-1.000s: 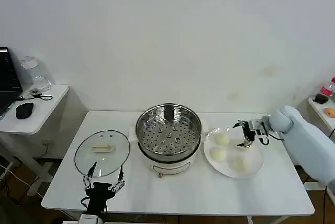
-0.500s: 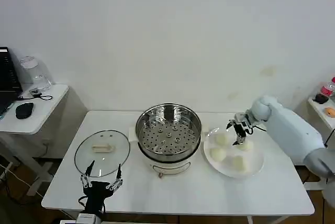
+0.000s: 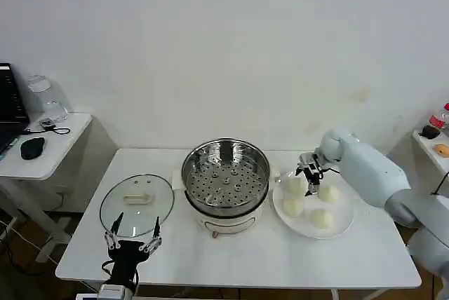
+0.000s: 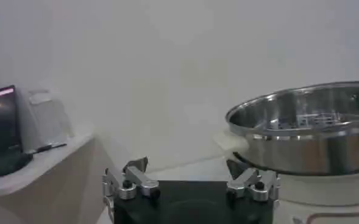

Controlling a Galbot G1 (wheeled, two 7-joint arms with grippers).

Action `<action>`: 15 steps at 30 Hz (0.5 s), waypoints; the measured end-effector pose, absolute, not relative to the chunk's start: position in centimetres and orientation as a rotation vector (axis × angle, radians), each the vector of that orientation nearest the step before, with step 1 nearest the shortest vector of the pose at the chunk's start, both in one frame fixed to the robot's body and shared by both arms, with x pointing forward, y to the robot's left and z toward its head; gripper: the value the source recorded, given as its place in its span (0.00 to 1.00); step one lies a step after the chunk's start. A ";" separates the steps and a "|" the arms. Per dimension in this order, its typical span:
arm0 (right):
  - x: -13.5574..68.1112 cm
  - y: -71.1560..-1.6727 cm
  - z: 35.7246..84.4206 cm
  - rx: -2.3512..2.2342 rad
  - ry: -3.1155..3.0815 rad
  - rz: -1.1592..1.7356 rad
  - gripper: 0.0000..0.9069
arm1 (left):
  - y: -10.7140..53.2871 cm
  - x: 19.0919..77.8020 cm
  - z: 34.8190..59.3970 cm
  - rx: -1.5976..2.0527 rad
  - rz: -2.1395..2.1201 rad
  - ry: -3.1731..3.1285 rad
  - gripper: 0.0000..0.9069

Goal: Take steamed baozi put them in steamer then cover it.

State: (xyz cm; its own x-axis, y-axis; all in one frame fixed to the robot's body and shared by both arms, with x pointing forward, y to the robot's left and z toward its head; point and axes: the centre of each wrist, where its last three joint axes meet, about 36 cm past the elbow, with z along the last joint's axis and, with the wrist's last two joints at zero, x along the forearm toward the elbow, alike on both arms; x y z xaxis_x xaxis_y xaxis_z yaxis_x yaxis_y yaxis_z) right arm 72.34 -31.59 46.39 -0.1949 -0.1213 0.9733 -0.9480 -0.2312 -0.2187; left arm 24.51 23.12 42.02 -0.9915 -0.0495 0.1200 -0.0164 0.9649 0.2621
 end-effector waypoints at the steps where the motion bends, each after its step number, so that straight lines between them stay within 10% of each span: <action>1: 72.4 -31.4 46.4 1.357 -1.311 1.506 0.97 | 23.1 24.5 42.1 0.051 -0.396 -2.991 1.00; 15: 72.5 -31.4 45.3 1.342 -1.271 1.497 0.86 | 23.0 24.4 42.4 0.051 -0.393 -3.000 1.00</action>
